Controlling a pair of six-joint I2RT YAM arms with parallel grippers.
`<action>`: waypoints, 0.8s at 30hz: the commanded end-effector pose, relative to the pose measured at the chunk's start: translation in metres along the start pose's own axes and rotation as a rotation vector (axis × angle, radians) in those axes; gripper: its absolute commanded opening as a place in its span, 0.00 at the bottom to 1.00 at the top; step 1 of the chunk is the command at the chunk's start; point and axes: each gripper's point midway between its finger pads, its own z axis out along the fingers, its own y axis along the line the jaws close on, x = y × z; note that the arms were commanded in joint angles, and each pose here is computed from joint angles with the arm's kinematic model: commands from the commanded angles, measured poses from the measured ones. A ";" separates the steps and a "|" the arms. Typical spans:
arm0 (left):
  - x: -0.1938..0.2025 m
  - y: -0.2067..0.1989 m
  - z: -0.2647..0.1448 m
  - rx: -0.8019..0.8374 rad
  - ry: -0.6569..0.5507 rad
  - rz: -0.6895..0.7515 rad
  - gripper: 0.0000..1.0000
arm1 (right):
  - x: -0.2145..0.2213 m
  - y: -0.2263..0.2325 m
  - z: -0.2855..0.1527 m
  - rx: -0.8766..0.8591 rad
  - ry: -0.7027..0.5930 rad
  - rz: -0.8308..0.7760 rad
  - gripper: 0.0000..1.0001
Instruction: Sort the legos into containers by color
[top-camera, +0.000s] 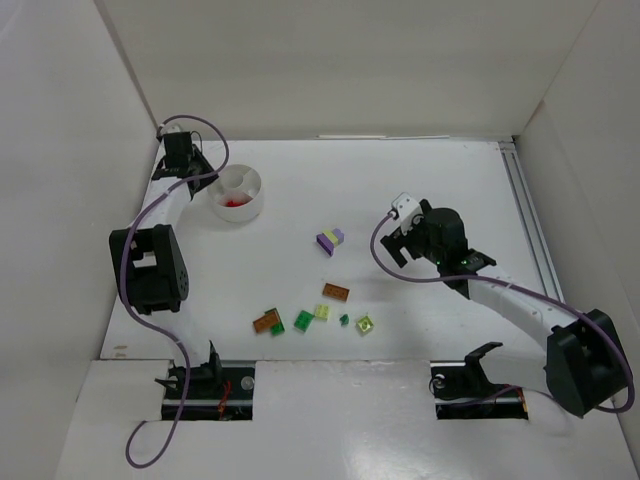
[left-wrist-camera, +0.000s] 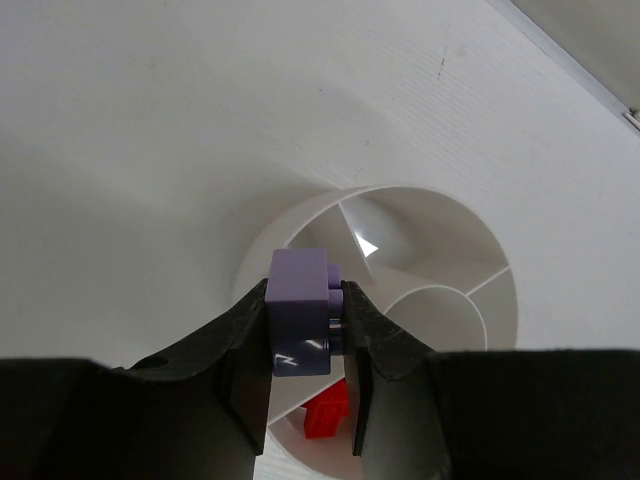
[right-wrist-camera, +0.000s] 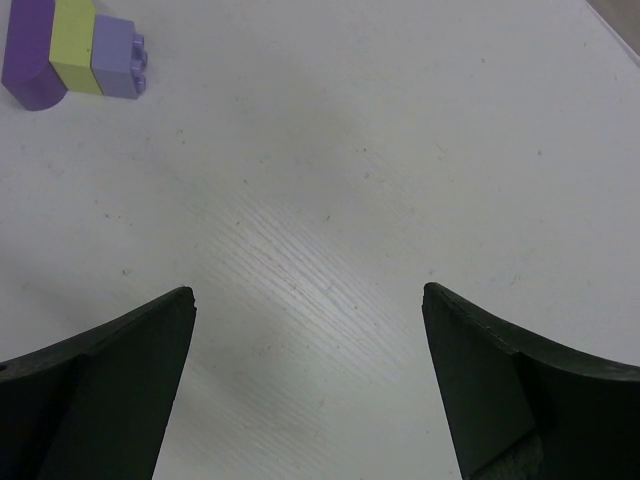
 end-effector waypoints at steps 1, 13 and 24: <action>-0.031 -0.013 -0.005 0.017 -0.072 -0.012 0.00 | -0.022 -0.011 -0.003 0.017 -0.050 0.003 1.00; -0.021 -0.018 -0.006 0.063 -0.025 0.040 0.48 | -0.018 -0.012 -0.002 0.013 -0.042 0.007 1.00; -0.029 -0.035 -0.063 0.178 -0.085 0.054 0.75 | -0.032 0.012 -0.003 -0.108 -0.106 -0.057 1.00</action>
